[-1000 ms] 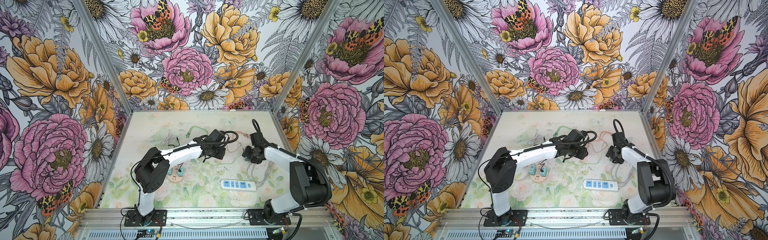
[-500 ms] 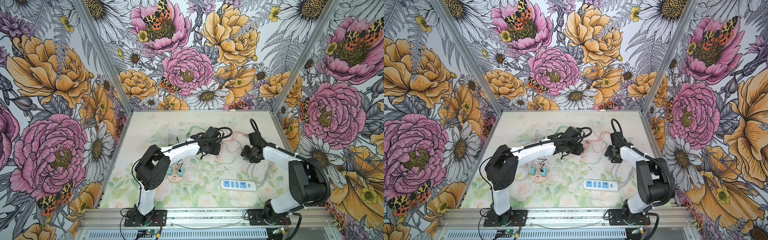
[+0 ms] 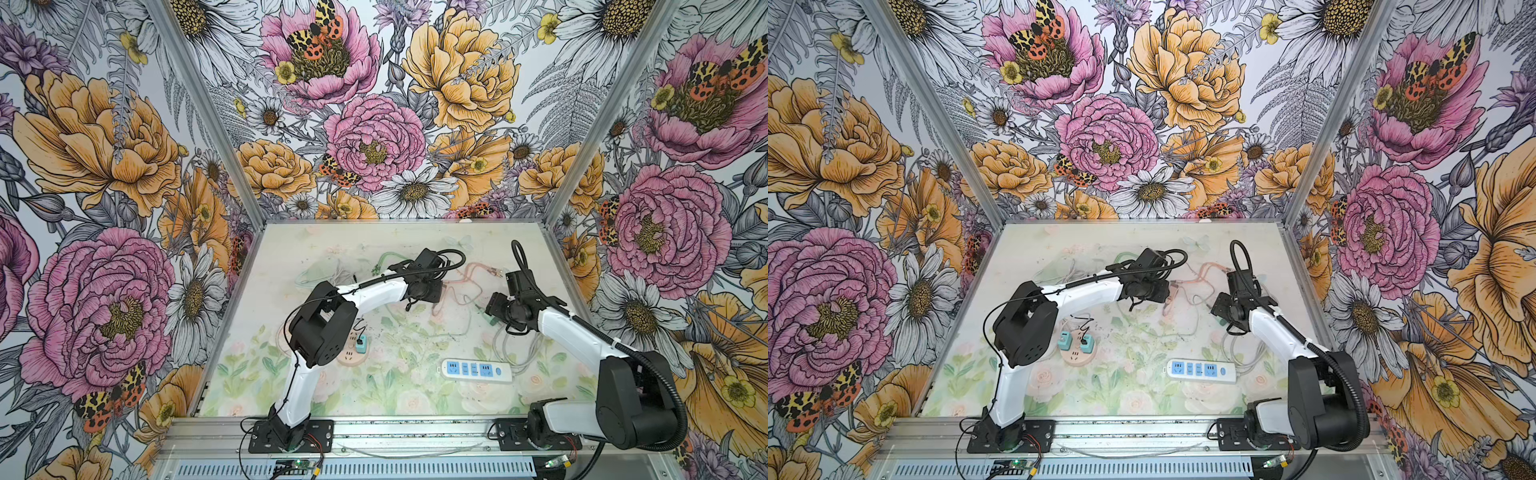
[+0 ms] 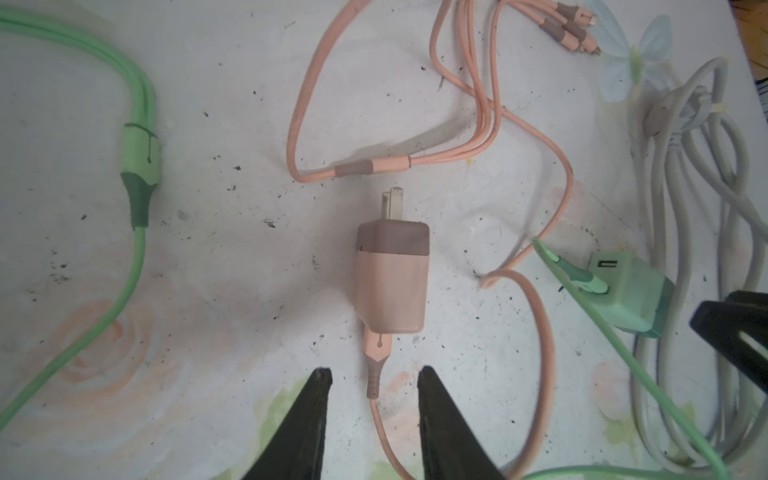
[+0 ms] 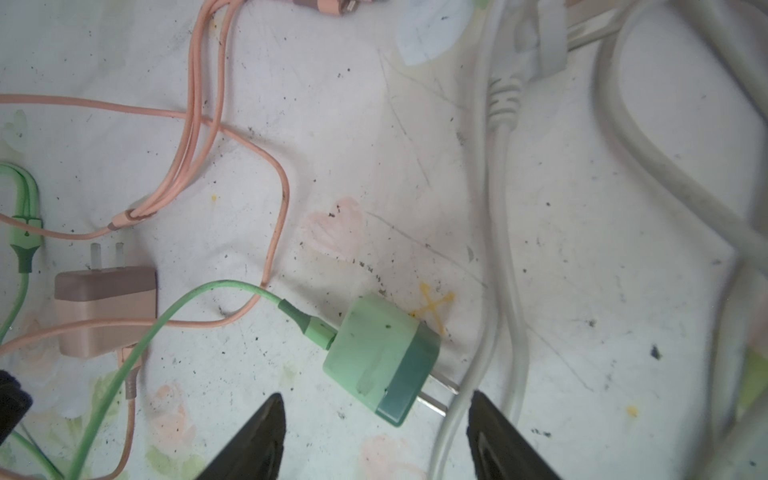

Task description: Insert the plug

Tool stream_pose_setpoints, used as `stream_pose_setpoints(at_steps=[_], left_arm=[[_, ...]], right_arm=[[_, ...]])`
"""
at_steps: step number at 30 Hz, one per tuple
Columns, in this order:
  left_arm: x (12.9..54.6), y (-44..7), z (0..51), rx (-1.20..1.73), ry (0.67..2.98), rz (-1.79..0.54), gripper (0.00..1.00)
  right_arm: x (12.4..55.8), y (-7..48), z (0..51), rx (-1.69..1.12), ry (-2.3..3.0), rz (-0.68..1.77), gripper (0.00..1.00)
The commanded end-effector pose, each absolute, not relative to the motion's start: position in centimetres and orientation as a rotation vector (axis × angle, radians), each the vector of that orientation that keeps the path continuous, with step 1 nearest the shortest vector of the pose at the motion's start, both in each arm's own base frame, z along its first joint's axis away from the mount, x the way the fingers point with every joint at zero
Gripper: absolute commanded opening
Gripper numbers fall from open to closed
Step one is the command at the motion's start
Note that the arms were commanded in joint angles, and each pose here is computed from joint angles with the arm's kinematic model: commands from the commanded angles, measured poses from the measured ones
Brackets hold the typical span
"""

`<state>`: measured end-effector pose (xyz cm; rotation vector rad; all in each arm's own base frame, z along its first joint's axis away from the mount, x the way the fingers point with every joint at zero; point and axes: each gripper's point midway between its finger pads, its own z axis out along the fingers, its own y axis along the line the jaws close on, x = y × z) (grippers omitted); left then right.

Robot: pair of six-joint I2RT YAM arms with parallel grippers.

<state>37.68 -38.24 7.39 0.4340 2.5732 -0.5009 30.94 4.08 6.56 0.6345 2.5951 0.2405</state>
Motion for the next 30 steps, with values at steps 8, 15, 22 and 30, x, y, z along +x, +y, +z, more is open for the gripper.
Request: stream_pose_setpoints(at_steps=[8, 15, 22, 30], left_arm=[[38.2, -39.2, 7.3, 0.453, 2.544, -0.477, 0.42], [38.4, -40.3, 6.3, 0.460, 2.524, -0.513, 0.46], [39.5, -40.6, 4.6, 0.440, 2.510, -0.456, 0.48], [40.5, -41.1, 4.2, 0.430, 2.453, -0.461, 0.36]], right_arm=[[30.8, 3.9, 6.4, 0.604, 2.604, 0.210, 0.68], [30.6, 3.6, 7.8, 0.582, 2.563, 0.202, 0.71], [30.7, 3.9, 8.5, 0.566, 2.551, 0.229, 0.72], [30.9, 4.3, 9.7, 0.551, 2.521, 0.266, 0.71]])
